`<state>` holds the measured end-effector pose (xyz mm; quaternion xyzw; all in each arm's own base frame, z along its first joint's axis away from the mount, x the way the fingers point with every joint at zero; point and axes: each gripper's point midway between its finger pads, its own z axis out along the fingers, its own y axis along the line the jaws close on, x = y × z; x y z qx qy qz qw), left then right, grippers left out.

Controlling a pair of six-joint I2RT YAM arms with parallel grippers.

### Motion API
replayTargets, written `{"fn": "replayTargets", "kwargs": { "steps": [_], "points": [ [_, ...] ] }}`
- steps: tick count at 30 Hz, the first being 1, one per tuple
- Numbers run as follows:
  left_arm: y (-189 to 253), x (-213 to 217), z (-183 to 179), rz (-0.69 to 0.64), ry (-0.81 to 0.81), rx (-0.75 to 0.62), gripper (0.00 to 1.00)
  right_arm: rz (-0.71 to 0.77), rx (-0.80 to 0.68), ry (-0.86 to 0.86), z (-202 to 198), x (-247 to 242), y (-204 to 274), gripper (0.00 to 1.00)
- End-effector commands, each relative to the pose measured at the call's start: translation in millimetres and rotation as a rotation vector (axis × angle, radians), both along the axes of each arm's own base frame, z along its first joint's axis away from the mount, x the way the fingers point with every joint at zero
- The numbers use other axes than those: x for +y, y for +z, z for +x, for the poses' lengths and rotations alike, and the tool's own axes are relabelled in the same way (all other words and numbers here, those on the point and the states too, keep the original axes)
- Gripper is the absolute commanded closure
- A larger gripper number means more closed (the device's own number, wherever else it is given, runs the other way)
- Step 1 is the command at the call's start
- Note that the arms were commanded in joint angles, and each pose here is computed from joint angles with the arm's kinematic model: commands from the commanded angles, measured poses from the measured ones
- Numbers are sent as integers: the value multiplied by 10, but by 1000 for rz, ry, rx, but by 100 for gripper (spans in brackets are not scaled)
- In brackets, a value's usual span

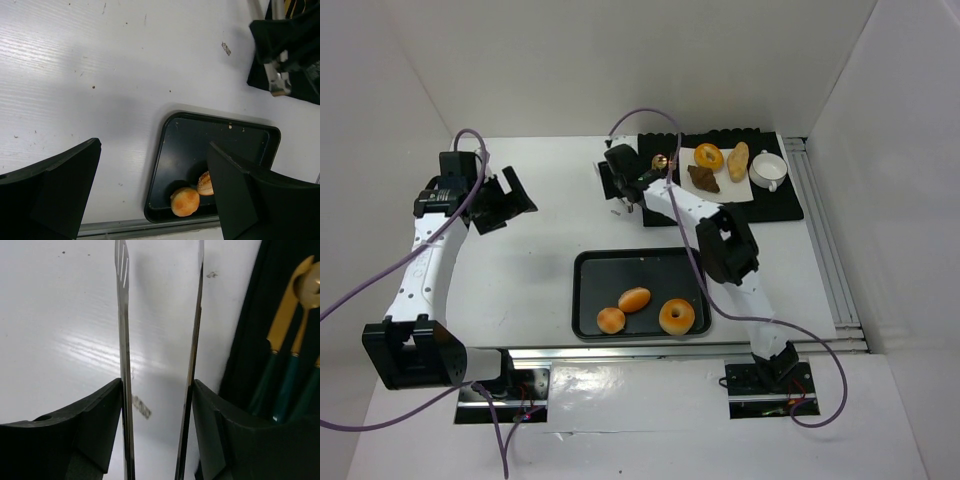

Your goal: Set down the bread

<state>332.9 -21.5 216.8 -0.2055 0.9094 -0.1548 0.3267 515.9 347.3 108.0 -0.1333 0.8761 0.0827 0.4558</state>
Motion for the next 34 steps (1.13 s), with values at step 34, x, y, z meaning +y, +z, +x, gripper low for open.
{"fn": "replayTargets", "kwargs": {
  "steps": [34],
  "points": [
    [275, -7, 67, -16, -23, -89, 0, -69, 83, -469, -1619, -2402, 570, 0]
  ]
}}
